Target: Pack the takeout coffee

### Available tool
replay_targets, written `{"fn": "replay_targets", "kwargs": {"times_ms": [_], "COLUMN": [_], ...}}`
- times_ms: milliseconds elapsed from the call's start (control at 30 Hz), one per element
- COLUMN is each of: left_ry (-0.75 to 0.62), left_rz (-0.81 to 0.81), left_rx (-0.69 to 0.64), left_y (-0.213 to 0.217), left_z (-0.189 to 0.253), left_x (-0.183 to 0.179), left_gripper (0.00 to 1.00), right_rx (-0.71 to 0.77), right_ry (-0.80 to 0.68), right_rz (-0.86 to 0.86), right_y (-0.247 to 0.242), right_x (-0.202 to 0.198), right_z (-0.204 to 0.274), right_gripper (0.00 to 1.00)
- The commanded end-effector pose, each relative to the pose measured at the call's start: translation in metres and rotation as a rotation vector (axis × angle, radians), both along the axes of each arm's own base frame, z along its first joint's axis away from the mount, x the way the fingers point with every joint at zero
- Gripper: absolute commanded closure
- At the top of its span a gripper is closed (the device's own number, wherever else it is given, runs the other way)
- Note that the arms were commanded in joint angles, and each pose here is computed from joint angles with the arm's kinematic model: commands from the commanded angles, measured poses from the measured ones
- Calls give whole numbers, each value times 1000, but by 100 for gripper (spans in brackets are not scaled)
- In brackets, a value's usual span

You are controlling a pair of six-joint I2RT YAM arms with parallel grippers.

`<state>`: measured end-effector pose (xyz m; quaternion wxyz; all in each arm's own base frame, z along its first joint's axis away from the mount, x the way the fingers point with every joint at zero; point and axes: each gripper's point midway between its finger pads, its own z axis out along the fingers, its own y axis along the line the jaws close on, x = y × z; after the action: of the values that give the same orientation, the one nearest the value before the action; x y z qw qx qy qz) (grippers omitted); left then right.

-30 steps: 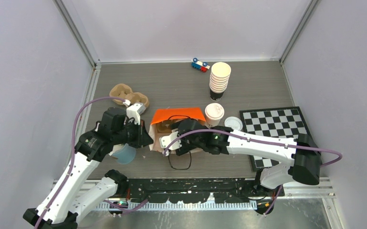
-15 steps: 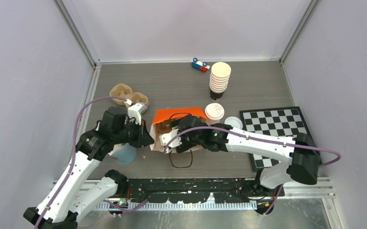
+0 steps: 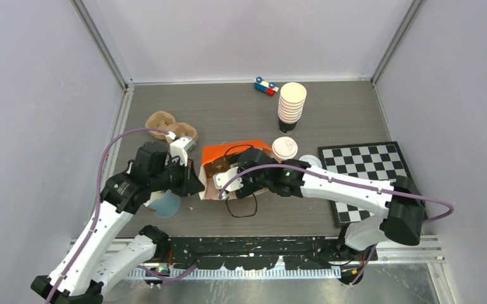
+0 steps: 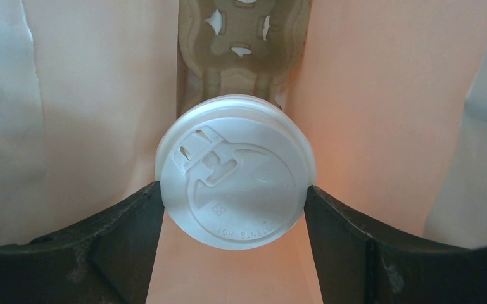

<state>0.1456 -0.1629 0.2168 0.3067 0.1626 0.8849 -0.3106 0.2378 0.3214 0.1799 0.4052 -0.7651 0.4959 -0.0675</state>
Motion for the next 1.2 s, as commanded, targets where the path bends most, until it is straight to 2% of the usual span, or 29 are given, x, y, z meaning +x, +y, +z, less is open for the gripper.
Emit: {"fn": "replay_targets", "kwargs": {"times_ms": [0, 633, 1167], "left_ry": [-58, -56, -23], "left_rz": [-26, -17, -4], "left_rx": [-43, -52, -77], "left_y": [-5, -6, -6], "left_z": [16, 17, 14], "left_x": [3, 2, -5], "left_gripper": [100, 100, 100], "right_rx": [19, -55, -76], "right_ry": [-42, -13, -84], "right_rz": [14, 73, 47], "right_y": [5, -15, -17], "right_x": [6, -10, 2], "right_z": [15, 5, 0], "right_gripper": [27, 27, 28]}}
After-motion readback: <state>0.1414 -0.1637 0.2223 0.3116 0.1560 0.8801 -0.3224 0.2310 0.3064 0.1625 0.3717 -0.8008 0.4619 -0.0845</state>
